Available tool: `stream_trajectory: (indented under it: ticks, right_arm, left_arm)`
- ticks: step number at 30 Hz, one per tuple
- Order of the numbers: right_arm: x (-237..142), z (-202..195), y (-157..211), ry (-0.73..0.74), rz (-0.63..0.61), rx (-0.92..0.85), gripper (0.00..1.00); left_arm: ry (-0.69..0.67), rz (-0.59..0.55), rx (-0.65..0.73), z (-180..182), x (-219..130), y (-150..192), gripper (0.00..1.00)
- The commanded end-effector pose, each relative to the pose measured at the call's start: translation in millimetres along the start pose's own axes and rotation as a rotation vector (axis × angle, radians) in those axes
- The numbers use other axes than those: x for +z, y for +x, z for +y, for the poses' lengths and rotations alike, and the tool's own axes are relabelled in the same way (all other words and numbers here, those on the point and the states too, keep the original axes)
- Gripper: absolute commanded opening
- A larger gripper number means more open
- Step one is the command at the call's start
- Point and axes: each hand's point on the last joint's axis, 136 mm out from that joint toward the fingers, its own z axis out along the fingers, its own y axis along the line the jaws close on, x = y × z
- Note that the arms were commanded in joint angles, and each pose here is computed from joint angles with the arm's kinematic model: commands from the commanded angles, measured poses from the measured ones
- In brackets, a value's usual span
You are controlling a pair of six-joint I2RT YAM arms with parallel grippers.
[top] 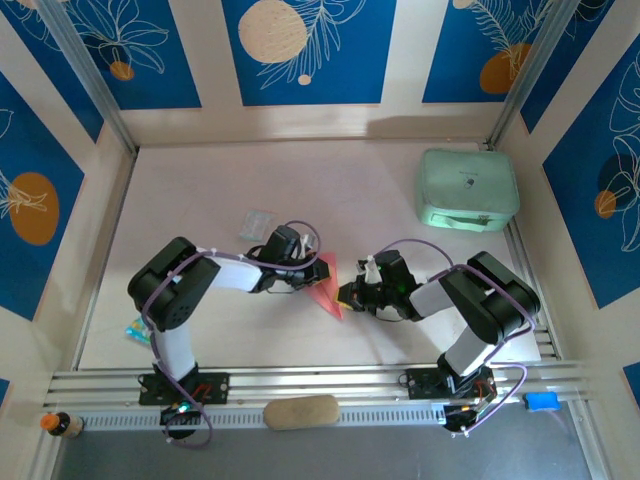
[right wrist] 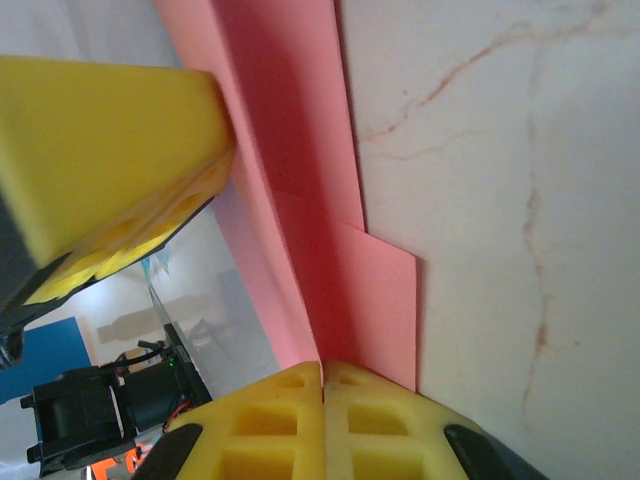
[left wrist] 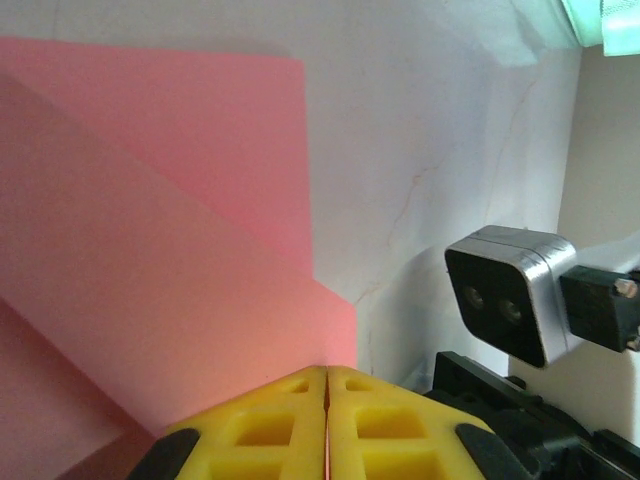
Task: Fold a paper plane with a square sheet of paper (pick it up from the middle)
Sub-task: Fourth fold the wing at the center of the table.
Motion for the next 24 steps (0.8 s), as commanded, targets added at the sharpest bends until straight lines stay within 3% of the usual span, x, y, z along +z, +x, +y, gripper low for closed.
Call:
stream_trajectory:
  ticks: [1,24]
  right_arm:
    - [1.9,-36.1,13.3,0.13,0.036,0.111,0.02]
    - [2.9,-36.8,14.6,0.141,0.053,0.112,0.02]
  left_arm:
    - [-0.003,0.008,0.028,-1.0,4.4,-1.6,0.08]
    - [-0.067,0.066,-0.008,24.2,14.5,10.4,0.07]
